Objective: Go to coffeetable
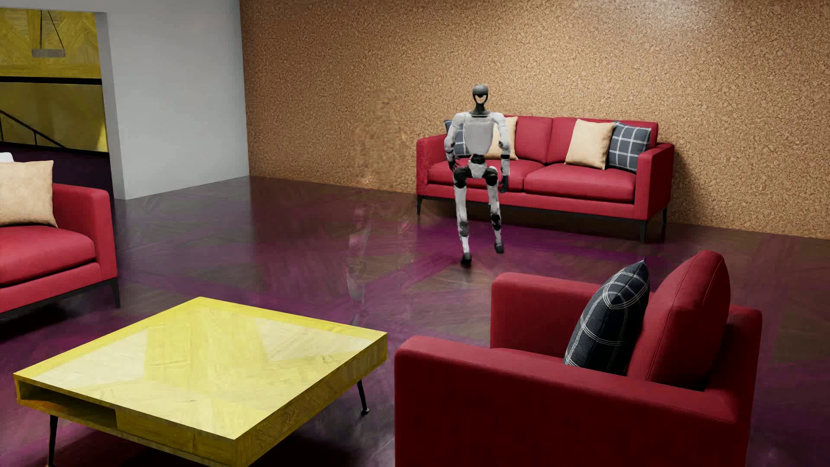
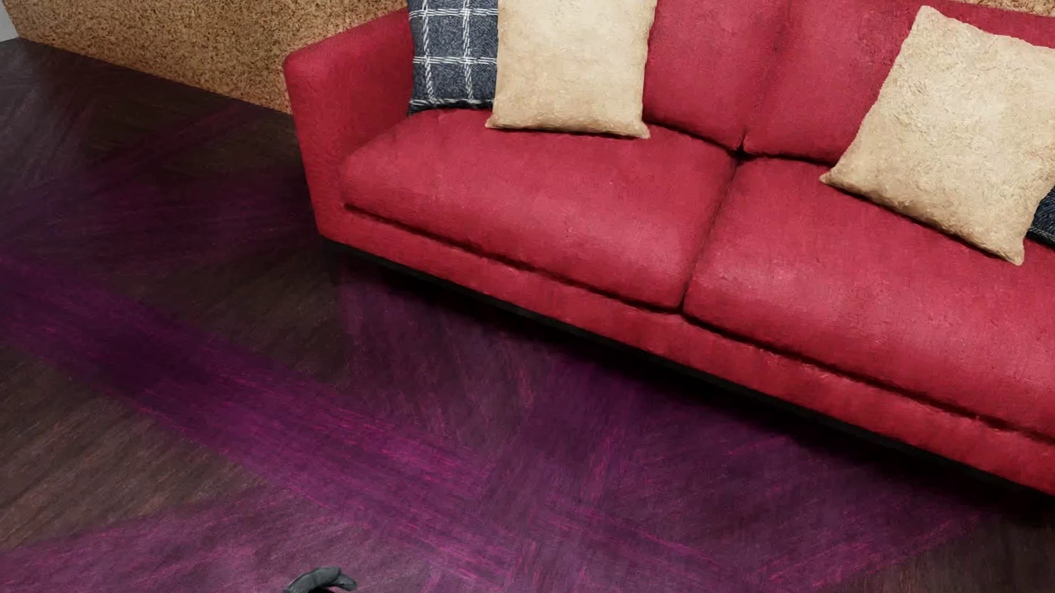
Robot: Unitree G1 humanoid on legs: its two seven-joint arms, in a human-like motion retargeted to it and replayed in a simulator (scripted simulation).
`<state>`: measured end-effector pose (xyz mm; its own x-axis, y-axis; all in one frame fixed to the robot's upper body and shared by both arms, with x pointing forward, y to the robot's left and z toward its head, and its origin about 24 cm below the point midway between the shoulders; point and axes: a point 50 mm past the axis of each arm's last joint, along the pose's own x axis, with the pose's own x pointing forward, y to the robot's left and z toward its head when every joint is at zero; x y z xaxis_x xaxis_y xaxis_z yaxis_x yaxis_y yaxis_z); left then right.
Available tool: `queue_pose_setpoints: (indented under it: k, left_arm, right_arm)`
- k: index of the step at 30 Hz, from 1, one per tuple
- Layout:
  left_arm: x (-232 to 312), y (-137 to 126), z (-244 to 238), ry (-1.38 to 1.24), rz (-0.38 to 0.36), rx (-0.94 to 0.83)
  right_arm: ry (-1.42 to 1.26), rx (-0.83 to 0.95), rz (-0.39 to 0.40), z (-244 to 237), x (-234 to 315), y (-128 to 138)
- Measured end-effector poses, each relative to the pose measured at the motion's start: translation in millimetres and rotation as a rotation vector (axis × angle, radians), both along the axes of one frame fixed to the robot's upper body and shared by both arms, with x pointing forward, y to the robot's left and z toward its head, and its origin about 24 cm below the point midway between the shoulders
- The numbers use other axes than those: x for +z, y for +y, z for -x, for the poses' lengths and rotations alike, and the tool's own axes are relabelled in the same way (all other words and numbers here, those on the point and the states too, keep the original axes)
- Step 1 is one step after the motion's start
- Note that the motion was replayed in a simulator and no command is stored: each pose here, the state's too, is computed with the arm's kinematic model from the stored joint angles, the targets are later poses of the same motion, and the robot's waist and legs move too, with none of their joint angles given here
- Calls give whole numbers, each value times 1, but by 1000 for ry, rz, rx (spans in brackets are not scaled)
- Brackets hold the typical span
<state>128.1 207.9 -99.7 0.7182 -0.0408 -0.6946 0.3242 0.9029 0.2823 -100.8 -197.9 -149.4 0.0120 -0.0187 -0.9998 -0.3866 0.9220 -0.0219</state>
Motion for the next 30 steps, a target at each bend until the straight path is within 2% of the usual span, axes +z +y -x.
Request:
queue_pose_setpoints:
  k: [2,3,4,7,9,12,14,15,16,19,22,30]
  left_arm:
    - [-6,1,13,44,-1,10]
    - [-11,8,27,77,4,93]
    - [-27,4,42,172,1,93]
    - [-56,-3,88,427,-58,-14]
    - [-61,3,116,527,-91,-30]
    - [-57,22,145,591,-126,21]
    - [-53,33,151,597,-144,62]
    - [-50,30,146,575,-147,-9]
    - [-51,36,145,577,-152,48]
    - [-49,44,136,551,-171,59]
    - [-46,47,117,483,-166,80]
    - [-48,33,108,457,-129,65]
  right_arm:
    - [26,41,-26,8,1,6]
    - [41,44,-38,11,0,12]
    - [52,68,-14,6,-3,3]
    - [-84,78,1,-44,-10,-4]
    - [-220,75,11,-83,-7,-13]
    - [-395,8,89,-128,9,-44]
    - [-453,-114,180,-137,18,-73]
    - [-471,-155,221,-139,23,-86]
    - [-486,-198,261,-141,27,-99]
    - [-460,-189,289,-138,28,-109]
    - [-435,-146,287,-137,26,-109]
    - [-504,-59,190,-162,23,-79]
